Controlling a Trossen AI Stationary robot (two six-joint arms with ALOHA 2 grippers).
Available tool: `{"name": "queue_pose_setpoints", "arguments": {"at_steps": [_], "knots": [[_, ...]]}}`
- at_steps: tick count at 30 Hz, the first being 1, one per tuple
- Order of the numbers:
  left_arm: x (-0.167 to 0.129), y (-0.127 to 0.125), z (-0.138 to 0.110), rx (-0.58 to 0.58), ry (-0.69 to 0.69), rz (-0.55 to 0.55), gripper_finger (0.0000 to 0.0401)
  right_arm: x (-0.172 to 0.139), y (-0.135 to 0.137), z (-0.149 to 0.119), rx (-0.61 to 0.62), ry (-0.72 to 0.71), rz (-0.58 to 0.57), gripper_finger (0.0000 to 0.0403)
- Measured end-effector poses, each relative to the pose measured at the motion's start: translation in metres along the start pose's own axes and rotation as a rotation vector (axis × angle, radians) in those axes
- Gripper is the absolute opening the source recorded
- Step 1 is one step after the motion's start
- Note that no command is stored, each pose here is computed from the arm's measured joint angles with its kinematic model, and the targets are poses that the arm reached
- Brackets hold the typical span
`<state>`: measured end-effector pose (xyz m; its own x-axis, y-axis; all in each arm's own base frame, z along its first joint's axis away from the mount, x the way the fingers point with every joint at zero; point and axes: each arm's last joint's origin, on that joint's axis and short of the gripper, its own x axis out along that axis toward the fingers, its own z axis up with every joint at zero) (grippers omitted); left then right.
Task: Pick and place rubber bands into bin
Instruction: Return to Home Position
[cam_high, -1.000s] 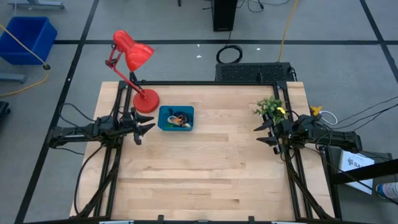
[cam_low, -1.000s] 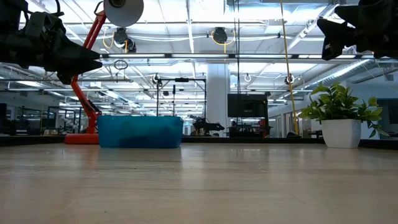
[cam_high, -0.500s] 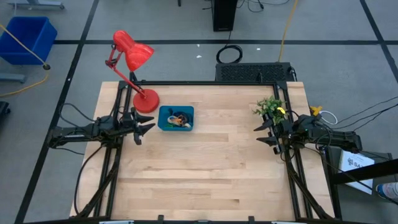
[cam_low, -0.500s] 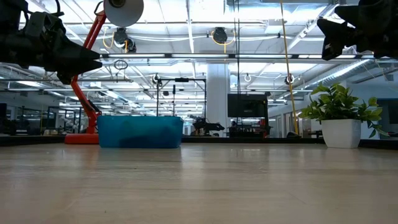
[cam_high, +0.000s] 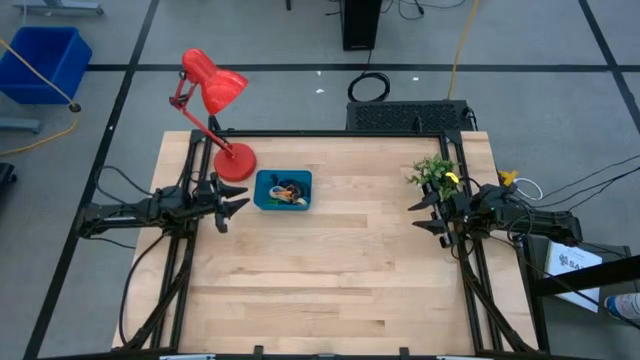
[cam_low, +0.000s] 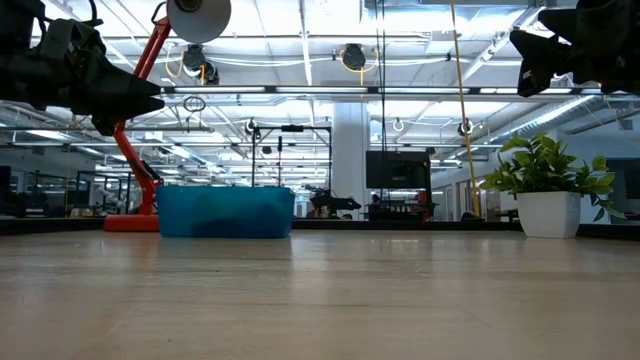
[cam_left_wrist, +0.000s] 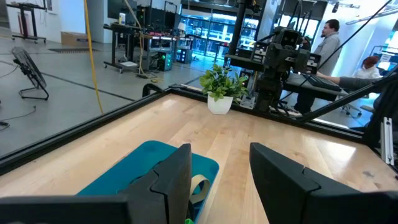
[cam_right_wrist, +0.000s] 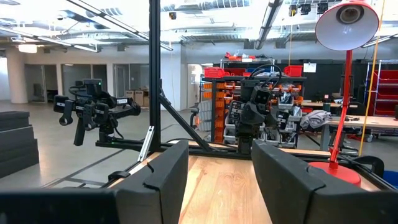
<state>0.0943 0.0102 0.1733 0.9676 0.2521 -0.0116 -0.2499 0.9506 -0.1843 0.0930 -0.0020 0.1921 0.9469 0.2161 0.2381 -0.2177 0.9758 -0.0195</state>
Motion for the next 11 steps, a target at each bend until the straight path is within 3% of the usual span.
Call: {"name": "queue_pose_setpoints", "arguments": {"at_steps": [11], "knots": [[0.0000,0.0000,0.0000,0.000,0.000,0.000,0.0170,0.0000,0.0000,0.0000,0.000,0.000,0.000,0.0171]]}}
